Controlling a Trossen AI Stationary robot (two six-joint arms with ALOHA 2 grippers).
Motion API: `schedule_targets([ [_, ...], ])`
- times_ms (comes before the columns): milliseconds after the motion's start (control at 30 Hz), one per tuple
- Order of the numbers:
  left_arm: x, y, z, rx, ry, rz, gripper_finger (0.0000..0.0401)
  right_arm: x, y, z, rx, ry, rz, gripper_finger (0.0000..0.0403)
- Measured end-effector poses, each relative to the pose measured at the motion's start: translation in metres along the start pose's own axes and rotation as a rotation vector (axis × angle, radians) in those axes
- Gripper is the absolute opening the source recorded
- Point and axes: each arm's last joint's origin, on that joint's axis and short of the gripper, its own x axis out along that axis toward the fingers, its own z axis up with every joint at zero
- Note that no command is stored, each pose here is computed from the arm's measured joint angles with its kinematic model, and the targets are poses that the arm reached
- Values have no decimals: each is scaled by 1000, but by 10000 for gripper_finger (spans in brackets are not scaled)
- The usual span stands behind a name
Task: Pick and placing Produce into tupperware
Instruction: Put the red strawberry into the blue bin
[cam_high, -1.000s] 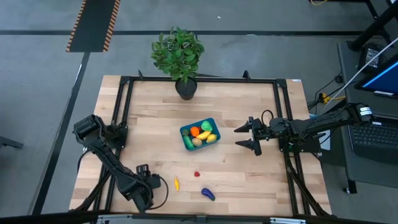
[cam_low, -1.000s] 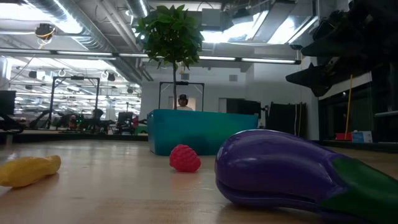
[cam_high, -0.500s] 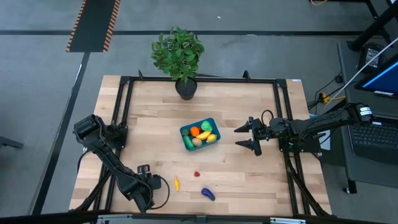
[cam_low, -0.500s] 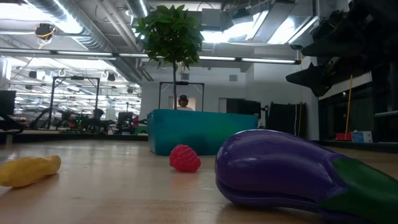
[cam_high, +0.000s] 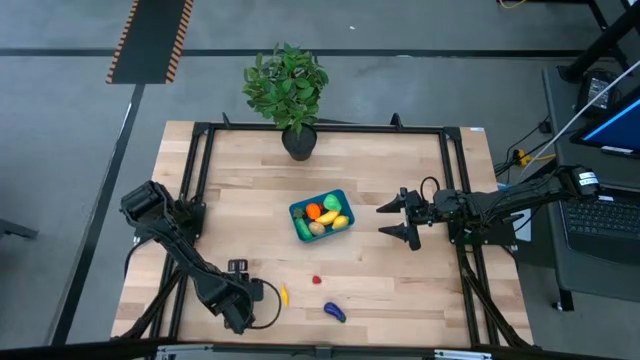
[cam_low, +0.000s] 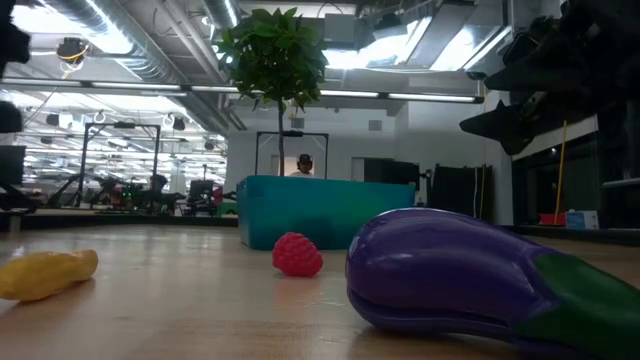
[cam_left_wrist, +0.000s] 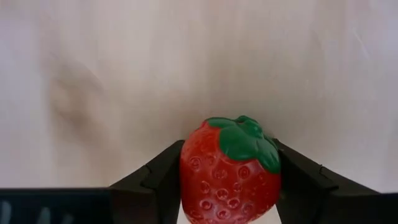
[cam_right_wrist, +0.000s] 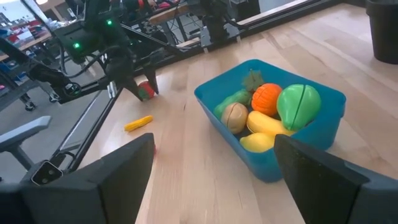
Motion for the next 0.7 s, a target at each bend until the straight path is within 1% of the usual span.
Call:
schedule_targets([
  [100, -8, 9, 9, -7, -93, 28, 186, 0, 0, 0, -21, 0, 0, 332],
  [133, -13, 11, 12, -17, -122, 21, 186, 0, 0, 0, -21, 0, 0, 332],
  [200, -28, 16, 16, -27, -175, -11, 186, 0, 0, 0, -22, 0, 0, 332],
  [267, -41, 20, 16, -9, -210, -36, 186, 0, 0, 0, -23, 0, 0, 332],
  [367, -65, 31, 18, 4, -316, -31, 186, 0, 0, 0, -23, 0, 1, 332],
  [567, -108, 53, 10, 10, -491, -9, 186, 0, 0, 0, -48, -2, 1, 332],
  [700, -128, 65, 5, 20, -580, -3, 186, 0, 0, 0, -48, -1, 1, 332],
])
